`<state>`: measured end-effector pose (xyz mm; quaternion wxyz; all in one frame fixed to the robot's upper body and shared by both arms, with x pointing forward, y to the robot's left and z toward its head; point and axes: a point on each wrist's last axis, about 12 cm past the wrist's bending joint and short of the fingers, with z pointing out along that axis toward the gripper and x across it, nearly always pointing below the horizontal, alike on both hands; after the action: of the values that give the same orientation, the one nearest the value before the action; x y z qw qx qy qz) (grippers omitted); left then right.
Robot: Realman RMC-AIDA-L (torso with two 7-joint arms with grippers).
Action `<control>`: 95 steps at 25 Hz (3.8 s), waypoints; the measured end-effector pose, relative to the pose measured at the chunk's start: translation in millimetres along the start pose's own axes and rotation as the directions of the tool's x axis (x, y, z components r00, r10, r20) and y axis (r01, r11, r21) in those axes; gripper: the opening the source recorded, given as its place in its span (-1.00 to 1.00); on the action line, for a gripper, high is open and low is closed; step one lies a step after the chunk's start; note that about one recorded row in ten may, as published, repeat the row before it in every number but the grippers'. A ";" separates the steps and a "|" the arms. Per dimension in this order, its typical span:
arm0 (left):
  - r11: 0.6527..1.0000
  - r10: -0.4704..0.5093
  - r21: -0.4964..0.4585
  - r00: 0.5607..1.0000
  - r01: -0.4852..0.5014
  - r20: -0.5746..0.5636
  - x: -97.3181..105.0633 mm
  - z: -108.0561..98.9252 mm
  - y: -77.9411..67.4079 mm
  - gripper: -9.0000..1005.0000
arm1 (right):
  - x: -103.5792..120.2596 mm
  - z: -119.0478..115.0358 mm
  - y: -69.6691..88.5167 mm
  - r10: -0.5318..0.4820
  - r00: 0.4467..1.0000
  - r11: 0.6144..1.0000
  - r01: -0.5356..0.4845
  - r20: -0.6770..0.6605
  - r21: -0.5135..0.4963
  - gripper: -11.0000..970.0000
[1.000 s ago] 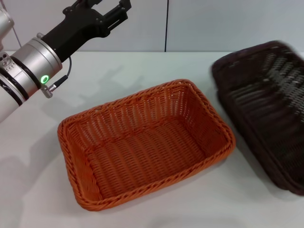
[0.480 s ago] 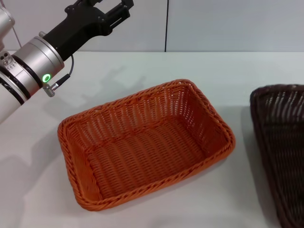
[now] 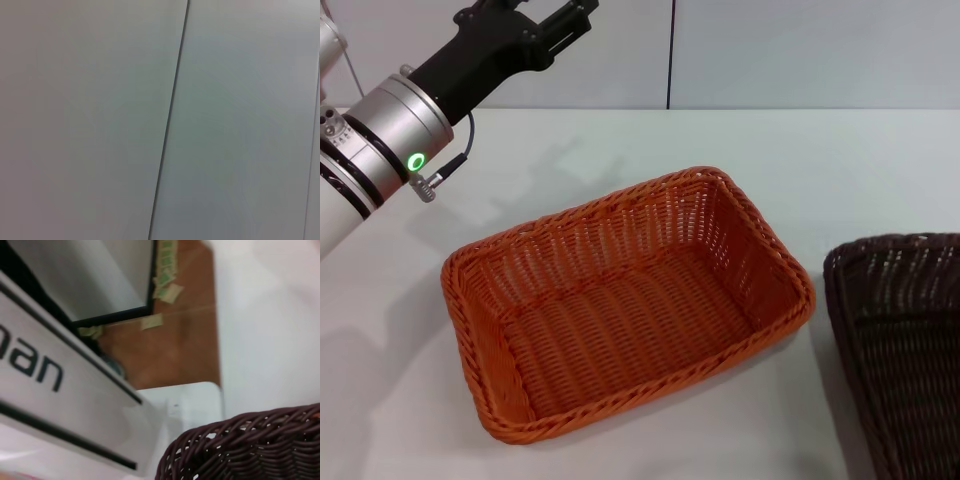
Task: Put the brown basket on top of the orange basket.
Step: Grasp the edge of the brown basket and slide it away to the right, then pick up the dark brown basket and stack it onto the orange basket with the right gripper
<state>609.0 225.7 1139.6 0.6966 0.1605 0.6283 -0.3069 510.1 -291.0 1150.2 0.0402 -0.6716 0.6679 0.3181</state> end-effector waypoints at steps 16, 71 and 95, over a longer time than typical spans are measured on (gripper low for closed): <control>1.000 -0.001 -0.012 1.000 0.001 -0.010 4.3 -2.1 2.4 0.62 | -7.2 -55.7 -5.0 -0.093 0.982 0.980 0.062 0.163 0.190 0.43; 0.997 -0.043 -0.074 0.996 0.038 -0.072 24.0 -18.9 14.6 0.62 | 2.9 -65.8 -75.7 0.065 0.998 0.887 -0.046 -0.024 0.460 -0.17; 0.995 -0.044 -0.097 0.996 0.037 -0.074 26.2 -16.1 19.2 0.62 | 33.3 -78.8 -53.7 0.245 0.969 0.874 -0.212 -0.019 0.438 -0.68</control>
<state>609.1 244.2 1108.4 0.6727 0.1259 0.6714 -0.2843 586.0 -352.2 1176.9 0.1254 -0.5735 0.7974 0.1395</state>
